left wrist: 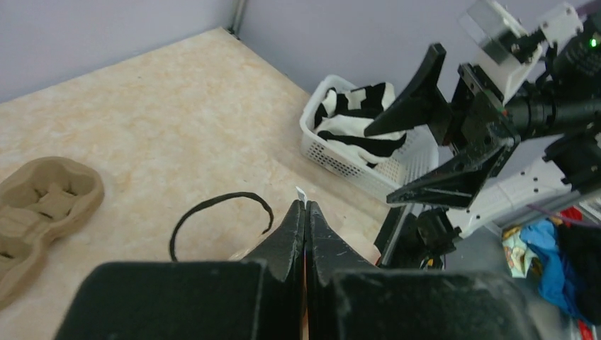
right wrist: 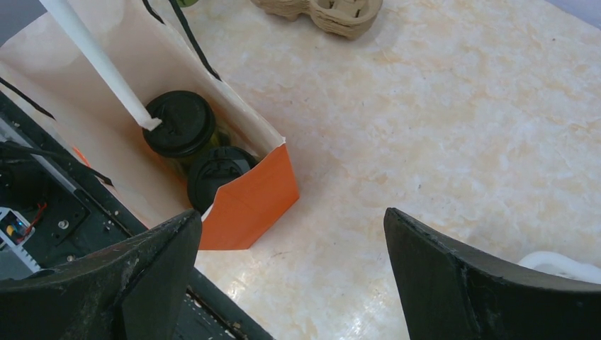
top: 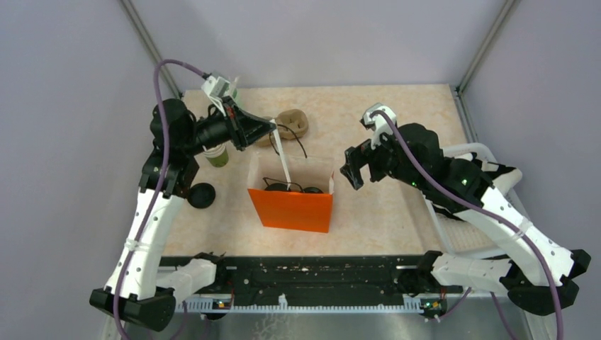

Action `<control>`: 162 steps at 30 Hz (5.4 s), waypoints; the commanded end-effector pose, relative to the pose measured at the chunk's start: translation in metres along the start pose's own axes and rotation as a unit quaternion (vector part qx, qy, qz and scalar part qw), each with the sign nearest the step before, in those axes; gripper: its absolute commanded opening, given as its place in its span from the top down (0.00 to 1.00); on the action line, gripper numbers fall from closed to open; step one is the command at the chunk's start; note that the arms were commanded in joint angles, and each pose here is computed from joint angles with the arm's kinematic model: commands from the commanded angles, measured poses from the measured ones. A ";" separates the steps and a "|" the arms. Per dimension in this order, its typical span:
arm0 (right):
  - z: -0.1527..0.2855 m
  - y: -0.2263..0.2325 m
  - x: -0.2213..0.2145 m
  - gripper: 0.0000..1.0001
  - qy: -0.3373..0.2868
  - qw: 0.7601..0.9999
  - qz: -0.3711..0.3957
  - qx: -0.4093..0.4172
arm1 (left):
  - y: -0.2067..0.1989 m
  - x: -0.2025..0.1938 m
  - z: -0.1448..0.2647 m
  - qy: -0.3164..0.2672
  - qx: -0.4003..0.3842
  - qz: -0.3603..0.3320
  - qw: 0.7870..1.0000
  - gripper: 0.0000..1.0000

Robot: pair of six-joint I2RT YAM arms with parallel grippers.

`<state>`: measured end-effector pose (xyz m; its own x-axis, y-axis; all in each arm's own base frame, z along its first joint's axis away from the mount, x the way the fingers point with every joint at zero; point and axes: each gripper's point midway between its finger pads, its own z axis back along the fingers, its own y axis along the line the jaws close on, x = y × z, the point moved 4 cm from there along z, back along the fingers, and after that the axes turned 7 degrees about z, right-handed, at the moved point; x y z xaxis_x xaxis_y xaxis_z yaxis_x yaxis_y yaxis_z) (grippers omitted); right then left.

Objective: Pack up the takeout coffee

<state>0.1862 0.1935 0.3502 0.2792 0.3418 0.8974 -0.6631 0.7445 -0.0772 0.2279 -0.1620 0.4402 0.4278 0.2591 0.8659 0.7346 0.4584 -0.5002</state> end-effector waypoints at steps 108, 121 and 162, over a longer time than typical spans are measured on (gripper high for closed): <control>-0.014 -0.023 -0.014 0.01 0.036 0.998 0.000 -0.057 | 0.377 0.071 -0.052 -0.041 0.497 0.018 0.866 0.51; -0.021 -0.029 -0.016 0.01 0.045 0.997 0.010 -0.058 | 0.399 0.055 -0.052 -0.015 0.519 0.016 0.854 0.65; -0.004 -0.021 0.002 0.01 -0.035 0.999 -0.017 -0.018 | 0.065 0.183 0.042 -0.187 0.300 -0.129 0.927 1.00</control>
<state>0.2032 0.1778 0.3419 0.2717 0.3396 0.9005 -0.6241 0.7744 -0.1038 0.3688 -0.0152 0.5670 -0.1112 0.2506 0.9617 0.0858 0.9665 -0.2419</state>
